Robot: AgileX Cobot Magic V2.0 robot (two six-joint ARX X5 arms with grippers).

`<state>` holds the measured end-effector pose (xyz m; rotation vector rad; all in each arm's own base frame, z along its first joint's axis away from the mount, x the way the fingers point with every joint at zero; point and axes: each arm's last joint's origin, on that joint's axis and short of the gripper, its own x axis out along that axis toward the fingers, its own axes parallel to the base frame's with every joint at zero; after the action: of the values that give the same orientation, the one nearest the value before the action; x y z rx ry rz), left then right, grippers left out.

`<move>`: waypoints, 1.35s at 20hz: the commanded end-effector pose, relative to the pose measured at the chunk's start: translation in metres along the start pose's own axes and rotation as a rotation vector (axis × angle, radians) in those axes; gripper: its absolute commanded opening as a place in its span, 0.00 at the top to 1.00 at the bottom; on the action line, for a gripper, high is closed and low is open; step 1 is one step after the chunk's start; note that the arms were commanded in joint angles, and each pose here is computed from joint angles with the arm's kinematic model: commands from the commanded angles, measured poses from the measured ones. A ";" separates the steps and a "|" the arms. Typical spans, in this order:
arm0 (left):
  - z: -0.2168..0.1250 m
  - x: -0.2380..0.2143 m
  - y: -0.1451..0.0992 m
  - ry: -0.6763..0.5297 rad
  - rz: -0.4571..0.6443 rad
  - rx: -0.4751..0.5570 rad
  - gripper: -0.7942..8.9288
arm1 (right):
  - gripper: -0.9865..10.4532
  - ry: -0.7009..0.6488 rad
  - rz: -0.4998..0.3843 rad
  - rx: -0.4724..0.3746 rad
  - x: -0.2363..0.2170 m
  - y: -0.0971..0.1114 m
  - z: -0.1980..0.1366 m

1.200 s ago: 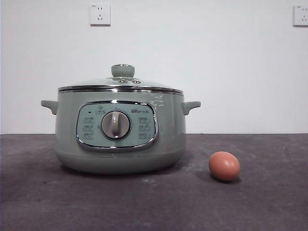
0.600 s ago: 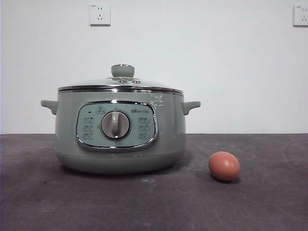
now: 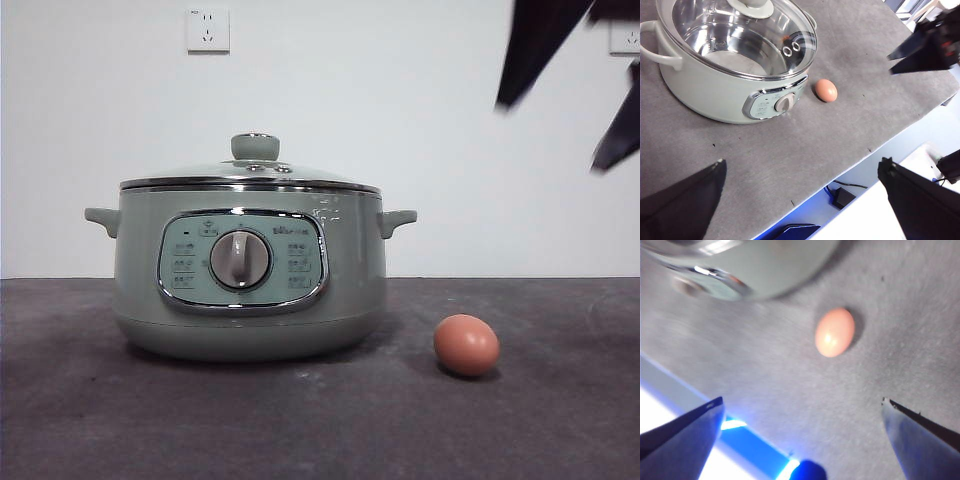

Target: Pick up the egg,open the lid,put the egg in the pot,close the lid

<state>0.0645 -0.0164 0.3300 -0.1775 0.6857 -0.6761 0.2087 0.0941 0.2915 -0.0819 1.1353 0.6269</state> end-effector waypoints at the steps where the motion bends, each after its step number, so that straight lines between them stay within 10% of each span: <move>1: 0.001 0.000 0.000 -0.005 0.001 0.011 0.24 | 0.37 0.049 -0.026 0.011 0.027 0.000 0.010; 13: 0.001 0.000 0.000 -0.005 0.002 0.011 0.24 | 0.40 0.198 -0.157 0.033 0.139 -0.002 0.029; 27: 0.001 0.000 0.000 -0.005 0.002 0.012 0.24 | 0.93 0.196 -0.177 0.046 0.156 -0.006 0.030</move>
<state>0.0646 -0.0164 0.3300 -0.1774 0.6857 -0.6758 0.2783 0.1656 0.1737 -0.2048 1.2990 0.4455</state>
